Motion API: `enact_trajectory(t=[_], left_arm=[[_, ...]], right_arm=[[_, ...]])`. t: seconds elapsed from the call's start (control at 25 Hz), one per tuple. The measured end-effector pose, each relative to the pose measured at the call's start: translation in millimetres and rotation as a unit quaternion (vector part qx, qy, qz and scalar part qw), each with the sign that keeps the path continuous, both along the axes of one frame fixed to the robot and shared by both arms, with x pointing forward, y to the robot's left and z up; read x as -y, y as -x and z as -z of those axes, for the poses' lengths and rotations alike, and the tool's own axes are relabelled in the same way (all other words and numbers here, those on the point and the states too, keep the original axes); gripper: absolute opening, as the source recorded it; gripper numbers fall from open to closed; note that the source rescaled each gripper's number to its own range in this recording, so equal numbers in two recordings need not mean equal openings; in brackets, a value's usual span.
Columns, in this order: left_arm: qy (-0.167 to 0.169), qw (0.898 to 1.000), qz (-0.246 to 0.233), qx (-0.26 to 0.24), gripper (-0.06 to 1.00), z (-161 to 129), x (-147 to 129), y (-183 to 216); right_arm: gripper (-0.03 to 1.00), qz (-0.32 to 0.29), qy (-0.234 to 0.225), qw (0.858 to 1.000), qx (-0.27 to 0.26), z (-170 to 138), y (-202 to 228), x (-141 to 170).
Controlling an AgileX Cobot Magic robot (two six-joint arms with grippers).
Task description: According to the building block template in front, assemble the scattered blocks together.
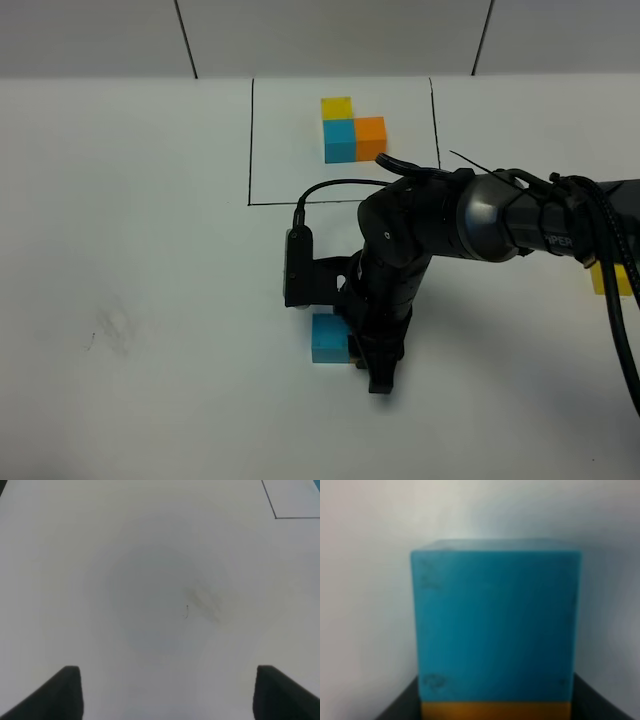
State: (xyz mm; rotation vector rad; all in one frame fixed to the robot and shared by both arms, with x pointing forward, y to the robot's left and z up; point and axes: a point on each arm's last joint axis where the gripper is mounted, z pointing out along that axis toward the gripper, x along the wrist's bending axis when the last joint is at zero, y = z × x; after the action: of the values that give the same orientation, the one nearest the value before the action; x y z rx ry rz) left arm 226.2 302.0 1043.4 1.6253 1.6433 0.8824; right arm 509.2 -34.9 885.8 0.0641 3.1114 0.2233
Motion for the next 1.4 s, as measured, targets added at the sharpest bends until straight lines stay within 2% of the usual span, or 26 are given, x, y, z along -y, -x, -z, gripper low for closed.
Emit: enact_trajectory(t=[0.12,0.2,0.24,0.36,0.44,0.48,0.6,0.68,0.72,0.8,0.92,1.08,1.2,1.24,1.32,1.4], left_arm=[[0.000,1.000,0.000,0.000,0.57,0,0,0],[0.000,1.000,0.000,0.000,0.57,0,0,0],[0.000,1.000,0.000,0.000,0.57,0,0,0],[0.000,1.000,0.000,0.000,0.57,0,0,0],[0.000,1.000,0.000,0.000,0.57,0,0,0],[0.000,1.000,0.000,0.000,0.57,0,0,0],[0.000,1.000,0.000,0.000,0.57,0,0,0],[0.000,1.000,0.000,0.000,0.57,0,0,0],[0.000,1.000,0.000,0.000,0.57,0,0,0],[0.000,1.000,0.000,0.000,0.57,0,0,0],[0.000,1.000,0.000,0.000,0.57,0,0,0],[0.000,1.000,0.000,0.000,0.57,0,0,0],[0.000,1.000,0.000,0.000,0.57,0,0,0],[0.000,1.000,0.000,0.000,0.57,0,0,0],[0.000,1.000,0.000,0.000,0.57,0,0,0],[0.000,1.000,0.000,0.000,0.57,0,0,0]], right_arm=[[0.03,0.019,0.004,1.000,-0.010,-2,1,0],[0.10,0.027,0.008,1.000,-0.013,-6,2,1],[0.22,0.029,0.008,0.999,-0.011,-10,2,2],[0.72,0.036,-0.002,0.999,0.006,-25,1,2],[0.89,0.045,-0.009,0.999,0.018,-37,1,4],[0.95,0.053,-0.010,0.998,0.022,-41,1,5],[0.99,0.097,-0.008,0.994,0.040,-65,1,14],[1.00,0.173,-0.017,0.984,0.051,-87,-4,30],[1.00,0.215,-0.021,0.975,0.054,-96,-8,40],[1.00,0.318,-0.024,0.946,0.062,-116,-19,71],[0.98,0.472,-0.033,0.877,0.083,-139,-36,121],[0.97,0.586,-0.039,0.800,0.119,-155,-51,178],[0.97,0.638,-0.031,0.760,0.120,-155,-58,213],[0.97,0.650,-0.029,0.750,0.119,-154,-59,221],[0.97,0.668,-0.027,0.735,0.119,-149,-62,237],[0.97,0.678,-0.022,0.726,0.114,-137,-63,248]])
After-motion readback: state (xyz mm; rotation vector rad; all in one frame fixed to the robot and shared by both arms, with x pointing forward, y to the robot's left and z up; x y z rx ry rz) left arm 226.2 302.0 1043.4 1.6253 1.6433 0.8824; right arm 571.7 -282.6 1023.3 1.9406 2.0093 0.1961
